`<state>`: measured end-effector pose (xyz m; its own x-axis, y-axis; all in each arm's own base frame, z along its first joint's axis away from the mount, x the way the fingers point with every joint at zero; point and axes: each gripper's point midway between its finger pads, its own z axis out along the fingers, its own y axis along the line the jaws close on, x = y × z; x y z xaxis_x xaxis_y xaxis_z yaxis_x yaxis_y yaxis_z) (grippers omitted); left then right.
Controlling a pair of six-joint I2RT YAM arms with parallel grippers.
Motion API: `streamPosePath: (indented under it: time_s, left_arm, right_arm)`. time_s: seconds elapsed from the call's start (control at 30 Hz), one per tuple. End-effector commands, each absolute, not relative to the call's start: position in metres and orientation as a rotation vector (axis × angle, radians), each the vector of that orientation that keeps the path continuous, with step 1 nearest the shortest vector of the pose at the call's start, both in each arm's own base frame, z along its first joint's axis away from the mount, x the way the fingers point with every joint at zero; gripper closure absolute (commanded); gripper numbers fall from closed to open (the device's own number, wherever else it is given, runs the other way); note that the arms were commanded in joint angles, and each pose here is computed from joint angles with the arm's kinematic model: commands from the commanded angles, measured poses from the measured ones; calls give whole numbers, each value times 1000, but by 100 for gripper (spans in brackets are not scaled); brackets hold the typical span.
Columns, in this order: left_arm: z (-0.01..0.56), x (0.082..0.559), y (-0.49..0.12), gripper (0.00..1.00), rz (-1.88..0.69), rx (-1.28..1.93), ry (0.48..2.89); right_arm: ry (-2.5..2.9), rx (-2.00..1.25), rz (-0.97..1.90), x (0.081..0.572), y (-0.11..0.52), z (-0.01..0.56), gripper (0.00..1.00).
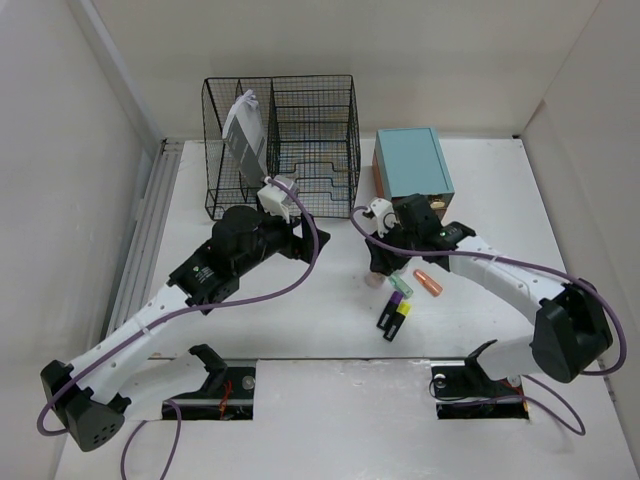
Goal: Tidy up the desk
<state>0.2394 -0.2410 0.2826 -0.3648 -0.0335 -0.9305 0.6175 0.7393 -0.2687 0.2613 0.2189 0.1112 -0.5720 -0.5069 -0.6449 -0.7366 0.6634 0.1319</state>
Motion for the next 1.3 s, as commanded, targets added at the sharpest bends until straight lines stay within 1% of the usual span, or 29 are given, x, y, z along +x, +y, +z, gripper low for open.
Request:
streamPosePath:
  time_s: [0.0, 0.1, 0.13, 0.2, 0.23, 0.27, 0.3, 0.47, 0.57, 0.7, 0.73, 0.87, 1.07, 1.27]
  left_arm:
    - [300, 240, -239, 24, -737, 442, 1760]
    - [299, 239, -238, 24, -737, 442, 1760]
    - [299, 239, -238, 24, -737, 442, 1760]
    - [299, 239, -238, 24, -737, 442, 1760]
    - [299, 239, -238, 24, -737, 442, 1760]
    - [299, 239, -238, 24, -737, 442, 1760]
    - [299, 239, -238, 24, -737, 442, 1760]
    - [299, 239, -238, 24, -737, 442, 1760]
    - [298, 240, -237, 24, -729, 434, 1761]
    - [298, 241, -236, 24, -721, 427, 1761]
    - [298, 241, -236, 24, -721, 427, 1761]
    - [298, 241, -236, 24, -721, 427, 1761]
    - [298, 241, -235, 24, -715, 435, 1758]
    - [298, 241, -235, 24, -715, 435, 1758]
  right_arm:
    - [2197, -937, 508, 278, 229, 141, 59]
    - [2190, -930, 496, 279, 228, 144, 73]
    - [2173, -936, 493, 279, 227, 148, 82]
    - [2148, -968, 497, 278, 228, 154, 90]
    - [2108, -975, 509, 280, 231, 169, 94]
    - [2089, -1000, 545, 277, 236, 175, 96]
    - [2015, -1015, 586, 276, 243, 198, 99]
    - [1872, -1049, 694, 278, 253, 246, 100]
    - [1802, -1008, 691, 289, 246, 272, 100]
    - [1759, -846, 584, 316, 222, 293, 100]
    - [1735, -785, 513, 329, 210, 302, 100]
    - [1693, -654, 390, 348, 179, 315, 100]
    - [1688, -544, 273, 365, 150, 319, 100]
    - [1749, -604, 174, 364, 138, 293, 100]
